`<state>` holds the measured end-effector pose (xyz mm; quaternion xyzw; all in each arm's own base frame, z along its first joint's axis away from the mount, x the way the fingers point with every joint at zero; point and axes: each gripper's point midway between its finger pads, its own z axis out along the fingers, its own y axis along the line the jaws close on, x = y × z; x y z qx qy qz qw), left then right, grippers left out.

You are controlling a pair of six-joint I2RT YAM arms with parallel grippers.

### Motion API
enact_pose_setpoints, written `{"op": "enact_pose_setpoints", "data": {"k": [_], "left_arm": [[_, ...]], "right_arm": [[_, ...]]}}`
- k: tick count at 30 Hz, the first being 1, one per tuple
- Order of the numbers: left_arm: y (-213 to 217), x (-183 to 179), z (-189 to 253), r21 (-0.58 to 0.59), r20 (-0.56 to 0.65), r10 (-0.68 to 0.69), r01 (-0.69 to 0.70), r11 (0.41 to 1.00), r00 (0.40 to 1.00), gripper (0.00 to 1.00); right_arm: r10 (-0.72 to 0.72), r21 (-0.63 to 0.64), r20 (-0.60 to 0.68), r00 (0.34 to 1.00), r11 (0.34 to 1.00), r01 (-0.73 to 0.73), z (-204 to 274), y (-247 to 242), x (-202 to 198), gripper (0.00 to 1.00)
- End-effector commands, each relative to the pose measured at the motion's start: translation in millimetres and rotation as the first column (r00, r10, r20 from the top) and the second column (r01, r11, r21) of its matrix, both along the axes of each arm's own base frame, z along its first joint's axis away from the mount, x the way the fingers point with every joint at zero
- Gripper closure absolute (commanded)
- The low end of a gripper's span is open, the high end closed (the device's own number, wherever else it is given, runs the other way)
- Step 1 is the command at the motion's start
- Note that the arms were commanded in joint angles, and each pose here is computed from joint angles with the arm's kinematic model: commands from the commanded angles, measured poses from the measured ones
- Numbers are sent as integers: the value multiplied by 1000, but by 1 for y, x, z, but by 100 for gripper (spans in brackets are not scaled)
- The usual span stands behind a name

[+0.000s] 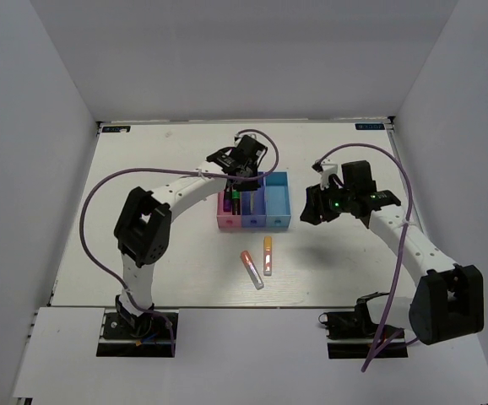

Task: Sort the stationery into containers
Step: Place the pen in the storage box, then pick up the stationery from the center of the board.

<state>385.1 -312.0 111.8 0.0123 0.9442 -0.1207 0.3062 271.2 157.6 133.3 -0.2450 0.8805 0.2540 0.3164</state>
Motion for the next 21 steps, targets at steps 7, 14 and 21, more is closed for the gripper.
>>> {"op": "enact_pose_setpoints", "data": {"k": [7, 14, 21], "left_arm": [[-20, 12, 22, -29, 50, 0, 2, 1000, 999, 53], [-10, 3, 52, -45, 89, -3, 7, 999, 996, 44], [60, -76, 86, 61, 179, 14, -25, 998, 984, 64]], "right_arm": [[125, 121, -75, 989, 986, -115, 8, 26, -18, 70], [172, 131, -136, 976, 979, -154, 1, 50, -34, 70], [172, -5, -205, 963, 984, -177, -35, 87, -60, 62]]}}
